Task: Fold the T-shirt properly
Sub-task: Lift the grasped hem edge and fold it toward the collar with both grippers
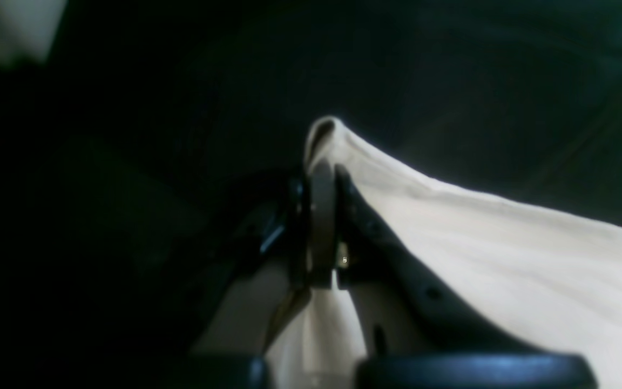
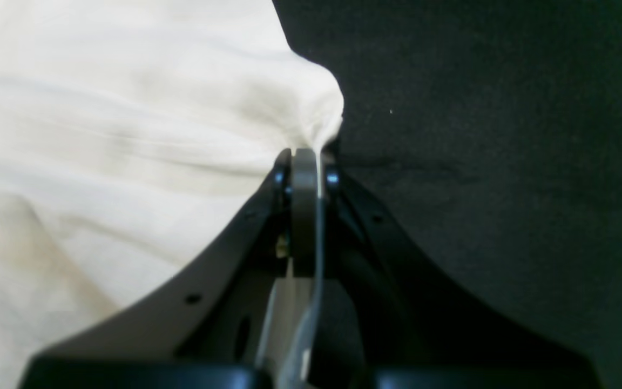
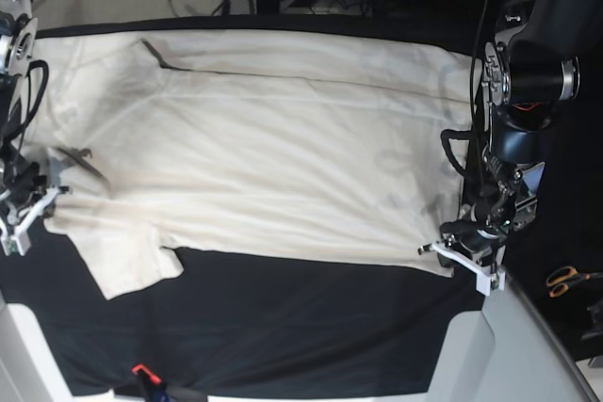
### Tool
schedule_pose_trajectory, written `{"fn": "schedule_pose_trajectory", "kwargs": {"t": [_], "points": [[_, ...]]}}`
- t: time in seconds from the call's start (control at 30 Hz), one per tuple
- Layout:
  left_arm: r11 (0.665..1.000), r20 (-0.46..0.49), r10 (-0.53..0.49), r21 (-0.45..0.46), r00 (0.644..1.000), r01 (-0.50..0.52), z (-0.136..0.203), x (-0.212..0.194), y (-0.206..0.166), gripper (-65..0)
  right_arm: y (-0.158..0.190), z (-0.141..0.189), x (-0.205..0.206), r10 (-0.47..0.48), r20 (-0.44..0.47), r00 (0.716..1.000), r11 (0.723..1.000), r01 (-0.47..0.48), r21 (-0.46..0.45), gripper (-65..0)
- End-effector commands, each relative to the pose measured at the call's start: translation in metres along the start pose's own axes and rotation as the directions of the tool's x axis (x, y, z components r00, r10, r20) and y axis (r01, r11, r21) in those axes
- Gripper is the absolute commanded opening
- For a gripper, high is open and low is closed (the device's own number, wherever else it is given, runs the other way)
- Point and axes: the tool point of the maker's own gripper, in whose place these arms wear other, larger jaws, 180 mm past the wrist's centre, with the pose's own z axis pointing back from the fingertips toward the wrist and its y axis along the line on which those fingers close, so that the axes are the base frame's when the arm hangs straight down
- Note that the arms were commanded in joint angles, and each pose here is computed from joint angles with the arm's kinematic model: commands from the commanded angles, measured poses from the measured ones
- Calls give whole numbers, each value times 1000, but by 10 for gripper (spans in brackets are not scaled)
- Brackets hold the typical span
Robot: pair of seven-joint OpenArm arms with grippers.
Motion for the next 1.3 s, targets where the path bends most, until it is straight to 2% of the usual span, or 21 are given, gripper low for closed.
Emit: {"fn": "schedule_pose_trajectory", "kwargs": {"t": [0.0, 0.13, 0.43, 0.73, 0.83, 1.0, 1.1, 1.27], "points": [[1000, 71, -16, 5, 997, 16, 5, 33, 7, -650, -14, 8, 35, 40, 76, 996, 999, -37, -29, -650], [999, 87, -41, -6, 995, 42, 10, 39, 2, -650, -4, 7, 43, 118, 74, 990, 993, -116, -24, -650], [997, 78, -77, -18, 994, 79, 21, 20, 0, -650, -4, 11, 60, 153, 109, 982, 988, -150, -37, -650], [993, 111, -109, -22, 988, 112, 31, 25, -1, -650, -13, 15, 60, 166, 107, 980, 986, -161, -47, -650], [994, 106, -108, -22, 988, 111, 31, 21, 0, -650, -20, 19, 64, 179, 142, 974, 983, -172, -60, -650], [991, 120, -122, -30, 985, 127, 36, 20, -4, -650, -13, 17, 50, 253, 103, 962, 967, -250, -41, -650], [989, 145, -137, -38, 980, 144, 41, 26, -9, -650, -12, 18, 50, 274, 139, 952, 962, -272, -37, -650], [984, 113, -164, -44, 980, 170, 47, 14, -12, -650, -11, 18, 34, 316, 106, 943, 949, -315, -24, -650]]}}
